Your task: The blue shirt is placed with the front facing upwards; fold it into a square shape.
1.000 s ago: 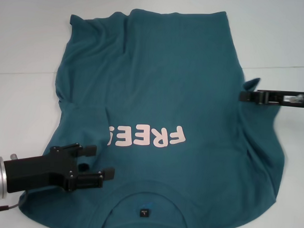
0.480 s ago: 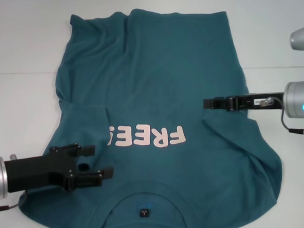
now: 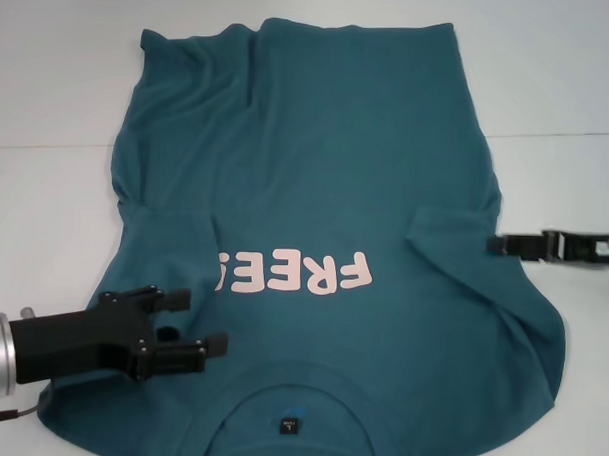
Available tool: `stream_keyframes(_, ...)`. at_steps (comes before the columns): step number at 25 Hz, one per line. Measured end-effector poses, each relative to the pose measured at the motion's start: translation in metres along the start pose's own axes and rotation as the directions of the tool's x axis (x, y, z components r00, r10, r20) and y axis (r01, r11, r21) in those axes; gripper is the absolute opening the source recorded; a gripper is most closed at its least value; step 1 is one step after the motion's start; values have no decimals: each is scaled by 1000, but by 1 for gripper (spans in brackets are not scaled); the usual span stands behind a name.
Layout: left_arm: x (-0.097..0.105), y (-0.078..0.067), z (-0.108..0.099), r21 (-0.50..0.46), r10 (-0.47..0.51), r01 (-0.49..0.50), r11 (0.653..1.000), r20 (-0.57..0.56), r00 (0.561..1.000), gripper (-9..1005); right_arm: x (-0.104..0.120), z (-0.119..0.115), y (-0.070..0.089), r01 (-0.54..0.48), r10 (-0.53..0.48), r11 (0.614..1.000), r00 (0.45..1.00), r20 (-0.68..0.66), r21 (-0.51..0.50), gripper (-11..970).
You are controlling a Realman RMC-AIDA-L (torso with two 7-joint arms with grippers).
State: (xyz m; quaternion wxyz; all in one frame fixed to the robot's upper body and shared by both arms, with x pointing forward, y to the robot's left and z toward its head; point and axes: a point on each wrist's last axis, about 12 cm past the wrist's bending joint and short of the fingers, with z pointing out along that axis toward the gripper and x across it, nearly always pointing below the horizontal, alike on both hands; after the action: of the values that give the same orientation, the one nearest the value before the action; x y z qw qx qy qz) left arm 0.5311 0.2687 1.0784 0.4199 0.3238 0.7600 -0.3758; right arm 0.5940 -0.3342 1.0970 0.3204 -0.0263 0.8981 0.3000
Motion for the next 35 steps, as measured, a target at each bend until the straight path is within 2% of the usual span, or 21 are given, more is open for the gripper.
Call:
stream_keyframes(4, 1, 0, 0, 2, 4, -4, 1000, -4, 1000, 903, 19, -11, -14, -82, 82, 997, 997, -2, 10, 730)
stream_keyframes(11, 1, -1, 1, 6, 8, -8, 1000, -9, 1000, 903, 46, -20, -29, -167, 167, 986, 986, -4, 22, 728)
stream_keyframes(25, 1, -2, 4, 16, 5, -5, 1000, -12, 1000, 902, 51, -15, -30, -187, 187, 982, 982, 9, 18, 728)
stream_keyframes(30, 1, -2, 4, 17, 4, -4, 1000, -12, 1000, 902, 51, -8, -29, -203, 203, 979, 979, 16, 18, 655)
stream_keyframes(35, 1, -2, 4, 17, 4, -4, 1000, -12, 1000, 902, 51, -9, -29, -204, 204, 979, 978, 50, 1, 416)
